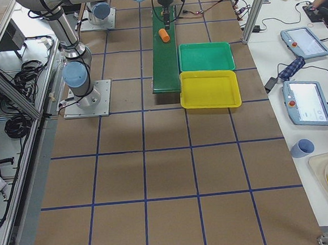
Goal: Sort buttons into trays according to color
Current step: 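Grasp a green-capped button from the pile with the left gripper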
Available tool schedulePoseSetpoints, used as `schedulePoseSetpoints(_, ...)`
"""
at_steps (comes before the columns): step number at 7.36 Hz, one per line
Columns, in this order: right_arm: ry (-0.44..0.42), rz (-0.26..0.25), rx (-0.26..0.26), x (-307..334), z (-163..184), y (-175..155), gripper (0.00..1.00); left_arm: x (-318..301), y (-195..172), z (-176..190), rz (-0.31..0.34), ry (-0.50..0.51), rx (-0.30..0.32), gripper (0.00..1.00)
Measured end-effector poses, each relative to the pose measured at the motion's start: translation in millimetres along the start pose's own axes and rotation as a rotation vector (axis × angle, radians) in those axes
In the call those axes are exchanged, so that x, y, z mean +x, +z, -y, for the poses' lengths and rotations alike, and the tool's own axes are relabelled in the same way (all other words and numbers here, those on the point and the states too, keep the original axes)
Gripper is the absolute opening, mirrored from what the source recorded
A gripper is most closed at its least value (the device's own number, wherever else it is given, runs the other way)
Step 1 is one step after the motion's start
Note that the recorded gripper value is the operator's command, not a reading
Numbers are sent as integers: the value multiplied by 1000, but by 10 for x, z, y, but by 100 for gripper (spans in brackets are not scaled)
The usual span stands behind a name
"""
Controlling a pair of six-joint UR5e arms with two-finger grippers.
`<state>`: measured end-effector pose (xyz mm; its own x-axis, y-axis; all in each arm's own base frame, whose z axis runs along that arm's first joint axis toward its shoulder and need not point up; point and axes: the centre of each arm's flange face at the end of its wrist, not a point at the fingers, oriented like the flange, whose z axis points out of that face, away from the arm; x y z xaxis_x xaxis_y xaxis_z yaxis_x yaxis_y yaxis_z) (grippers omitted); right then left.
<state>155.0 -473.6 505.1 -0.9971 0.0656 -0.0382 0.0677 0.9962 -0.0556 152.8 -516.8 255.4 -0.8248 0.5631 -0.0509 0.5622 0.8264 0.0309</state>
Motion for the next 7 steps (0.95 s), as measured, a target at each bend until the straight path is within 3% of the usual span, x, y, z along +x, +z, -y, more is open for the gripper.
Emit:
schedulePoseSetpoints(1, 0, 0, 0, 0, -1, 0, 100, -264, 55, -191, -2, -71, -2, 100)
schedulePoseSetpoints(4, 0, 0, -2, 0, 0, 3, 100, -1079, 0, -213, 52, -227, 22, 100)
schedulePoseSetpoints(7, 0, 0, -3, 0, 3, 9, 100, -1538, 451, -661, 1, -311, -2, 100)
